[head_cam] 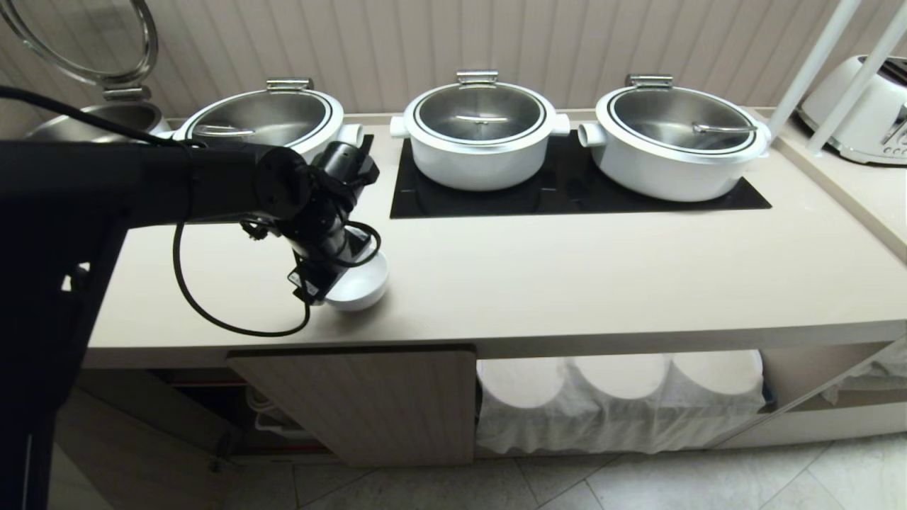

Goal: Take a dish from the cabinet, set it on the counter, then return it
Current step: Place it on the table

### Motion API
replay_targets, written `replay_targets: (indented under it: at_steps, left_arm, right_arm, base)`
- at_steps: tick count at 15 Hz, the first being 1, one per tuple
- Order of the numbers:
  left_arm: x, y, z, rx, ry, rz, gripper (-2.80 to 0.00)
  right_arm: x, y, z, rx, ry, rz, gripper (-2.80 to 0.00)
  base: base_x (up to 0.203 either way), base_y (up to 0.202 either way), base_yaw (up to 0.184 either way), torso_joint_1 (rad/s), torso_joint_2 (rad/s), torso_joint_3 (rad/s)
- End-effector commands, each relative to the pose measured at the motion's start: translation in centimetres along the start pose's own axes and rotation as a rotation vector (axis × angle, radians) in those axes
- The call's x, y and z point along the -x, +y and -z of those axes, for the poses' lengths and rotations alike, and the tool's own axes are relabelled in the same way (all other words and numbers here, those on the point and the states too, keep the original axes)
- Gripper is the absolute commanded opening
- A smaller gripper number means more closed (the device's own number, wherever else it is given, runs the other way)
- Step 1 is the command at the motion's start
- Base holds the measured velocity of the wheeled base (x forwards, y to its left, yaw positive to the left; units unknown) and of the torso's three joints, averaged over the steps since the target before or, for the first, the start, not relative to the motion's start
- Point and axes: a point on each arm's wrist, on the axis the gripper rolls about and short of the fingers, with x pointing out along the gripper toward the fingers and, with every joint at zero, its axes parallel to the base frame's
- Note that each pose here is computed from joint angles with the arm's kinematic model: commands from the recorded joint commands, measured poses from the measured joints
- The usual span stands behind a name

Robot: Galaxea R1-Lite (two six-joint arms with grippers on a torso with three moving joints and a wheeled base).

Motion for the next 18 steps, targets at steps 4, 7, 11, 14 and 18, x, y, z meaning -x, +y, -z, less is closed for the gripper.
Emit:
replay_targets:
  at_steps: [4,7,11,14,18]
  left_arm:
    - [1.3,0.1,-0.1,0.003,0.001,0.017,0.0]
    - [2.2,0.3,-0.2,0.002,0.0,0.027,0.0]
    - [3.6,1.9,0.0,-0.019,0.01,0.004,0.0]
    - [5.3,2.5,-0.4,-0.024,0.008,0.024,0.0]
    - [7.5,2.8,-1.3,-0.128,-0.013,0.071,0.0]
  right_arm:
    - [0.0,0.0,0.0,0.0,0.0,-0.001,-2.8]
    - [0.0,0.0,0.0,0.0,-0.002,0.0,-2.8]
    - [0.0,0.0,0.0,0.0,-0.001,0.0,-2.8]
    - [0.0,0.0,0.0,0.0,-0.002,0.0,-2.8]
    - [0.0,0.0,0.0,0.0,-0.002,0.0,-2.8]
  base:
    - [0.0,0.0,0.0,0.0,0.0,0.0]
    - [0.0,0.0,0.0,0.0,0.0,0.0]
    - [0.0,0.0,0.0,0.0,0.0,0.0]
    - [0.0,0.0,0.0,0.0,0.0,0.0]
    - [0.0,0.0,0.0,0.0,0.0,0.0]
